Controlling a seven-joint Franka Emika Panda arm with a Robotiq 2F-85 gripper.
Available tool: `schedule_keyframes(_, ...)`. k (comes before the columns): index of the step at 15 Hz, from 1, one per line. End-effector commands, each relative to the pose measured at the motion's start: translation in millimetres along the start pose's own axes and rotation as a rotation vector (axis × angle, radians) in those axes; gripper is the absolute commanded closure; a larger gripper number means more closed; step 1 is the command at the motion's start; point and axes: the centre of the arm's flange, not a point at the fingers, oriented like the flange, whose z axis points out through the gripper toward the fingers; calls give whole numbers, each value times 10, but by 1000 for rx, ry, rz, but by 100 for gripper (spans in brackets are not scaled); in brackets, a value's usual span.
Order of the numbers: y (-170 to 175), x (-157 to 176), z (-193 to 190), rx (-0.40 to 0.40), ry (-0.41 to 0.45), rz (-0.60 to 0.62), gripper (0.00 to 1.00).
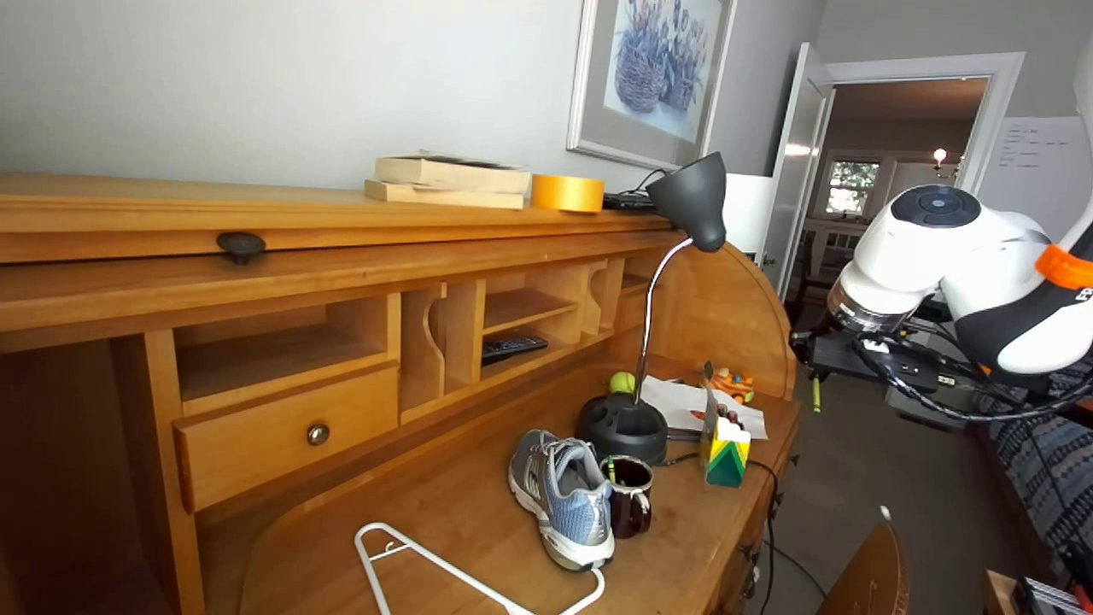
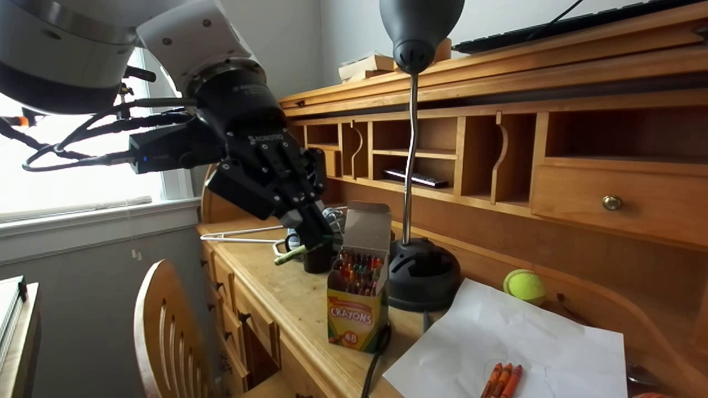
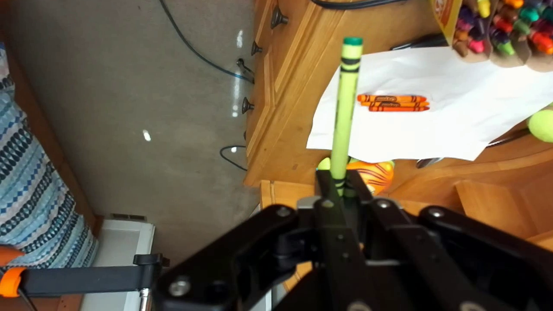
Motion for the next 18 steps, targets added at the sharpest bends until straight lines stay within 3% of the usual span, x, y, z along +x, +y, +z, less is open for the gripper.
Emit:
schedule_keyframes(1, 21, -123, 99, 3, 51, -23, 97)
schedule_keyframes(11, -355, -95, 310, 41, 131, -173, 97)
schedule_keyframes(18, -662, -228, 491, 109, 124, -241, 97)
